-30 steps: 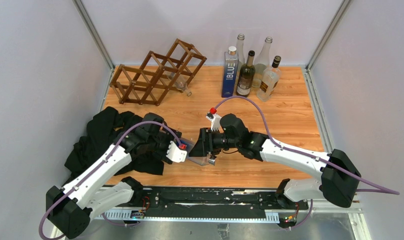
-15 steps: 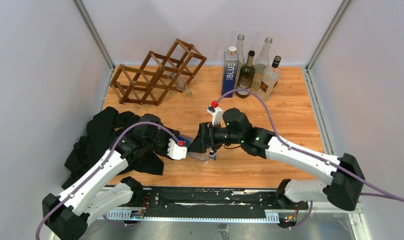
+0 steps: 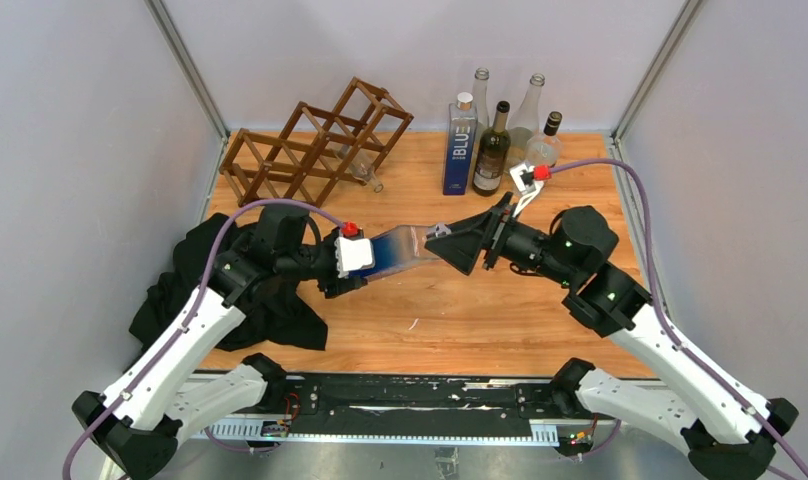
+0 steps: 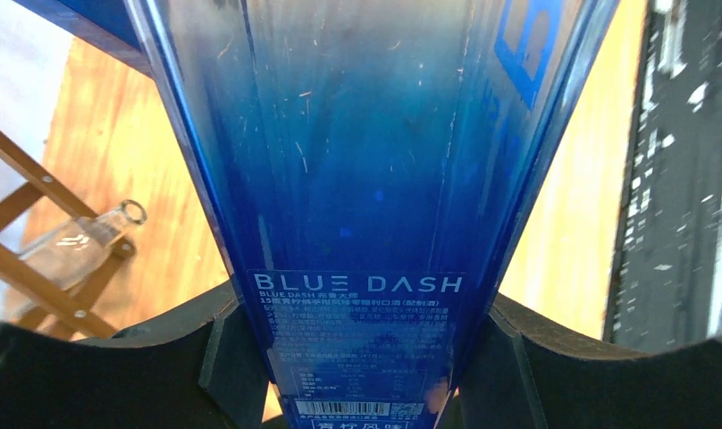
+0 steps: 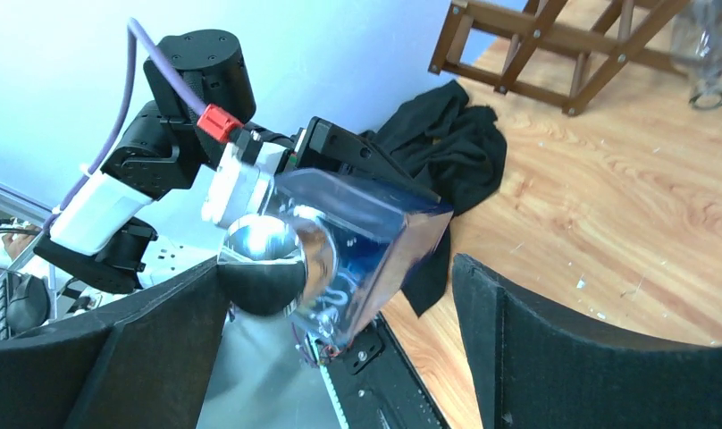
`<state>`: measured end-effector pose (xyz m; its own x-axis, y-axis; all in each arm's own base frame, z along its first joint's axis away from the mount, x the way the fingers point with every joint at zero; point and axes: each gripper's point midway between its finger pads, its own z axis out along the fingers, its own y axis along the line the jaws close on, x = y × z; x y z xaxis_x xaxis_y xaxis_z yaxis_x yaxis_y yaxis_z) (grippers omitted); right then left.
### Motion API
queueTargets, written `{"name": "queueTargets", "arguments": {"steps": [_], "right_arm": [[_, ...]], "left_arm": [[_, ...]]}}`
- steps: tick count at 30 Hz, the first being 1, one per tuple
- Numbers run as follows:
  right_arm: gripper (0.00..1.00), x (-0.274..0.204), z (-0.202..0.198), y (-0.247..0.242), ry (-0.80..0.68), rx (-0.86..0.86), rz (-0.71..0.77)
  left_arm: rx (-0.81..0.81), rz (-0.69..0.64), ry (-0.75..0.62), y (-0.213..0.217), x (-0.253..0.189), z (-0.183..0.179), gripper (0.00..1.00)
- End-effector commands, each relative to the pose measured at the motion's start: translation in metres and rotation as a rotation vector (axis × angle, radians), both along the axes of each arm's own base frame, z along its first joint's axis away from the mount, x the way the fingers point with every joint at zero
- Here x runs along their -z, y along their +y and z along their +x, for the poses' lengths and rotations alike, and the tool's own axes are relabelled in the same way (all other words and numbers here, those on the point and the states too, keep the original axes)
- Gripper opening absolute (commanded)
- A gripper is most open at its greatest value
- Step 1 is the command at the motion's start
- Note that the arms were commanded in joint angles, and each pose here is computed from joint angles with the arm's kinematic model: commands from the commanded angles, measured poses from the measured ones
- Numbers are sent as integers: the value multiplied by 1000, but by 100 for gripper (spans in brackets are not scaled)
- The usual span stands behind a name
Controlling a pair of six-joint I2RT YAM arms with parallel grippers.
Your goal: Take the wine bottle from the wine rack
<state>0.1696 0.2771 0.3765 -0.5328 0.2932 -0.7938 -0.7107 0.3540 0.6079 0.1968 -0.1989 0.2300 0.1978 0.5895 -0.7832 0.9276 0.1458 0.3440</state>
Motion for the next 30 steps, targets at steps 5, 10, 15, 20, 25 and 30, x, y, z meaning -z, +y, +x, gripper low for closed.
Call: {"name": "queueTargets", "arguments": {"steps": [5,10,15,20,25,30], "right_arm": [[96,-23,-9,-13,-125,-25,12],[96,-26,-15,1,-166,-123,28],[97,-24,-15,22,-204,-196,37],[97,-18,-18,44,-218,-281,32],[98,-17,-29,55,-237,-360,59],[66,-19,-31,53,-284,-360,61]], "left_arm": [[29,-298,203,-36,-70,-24,0],[59,-353,272,-43,-80,-33,0],[127,-367,377,-48,-82,-52,0],[227,-337,479,-49,-79,-74,0],[274,-318,548,-49,-78,-82,0],[226,-297,544,-49,-71,-74,14]]}}
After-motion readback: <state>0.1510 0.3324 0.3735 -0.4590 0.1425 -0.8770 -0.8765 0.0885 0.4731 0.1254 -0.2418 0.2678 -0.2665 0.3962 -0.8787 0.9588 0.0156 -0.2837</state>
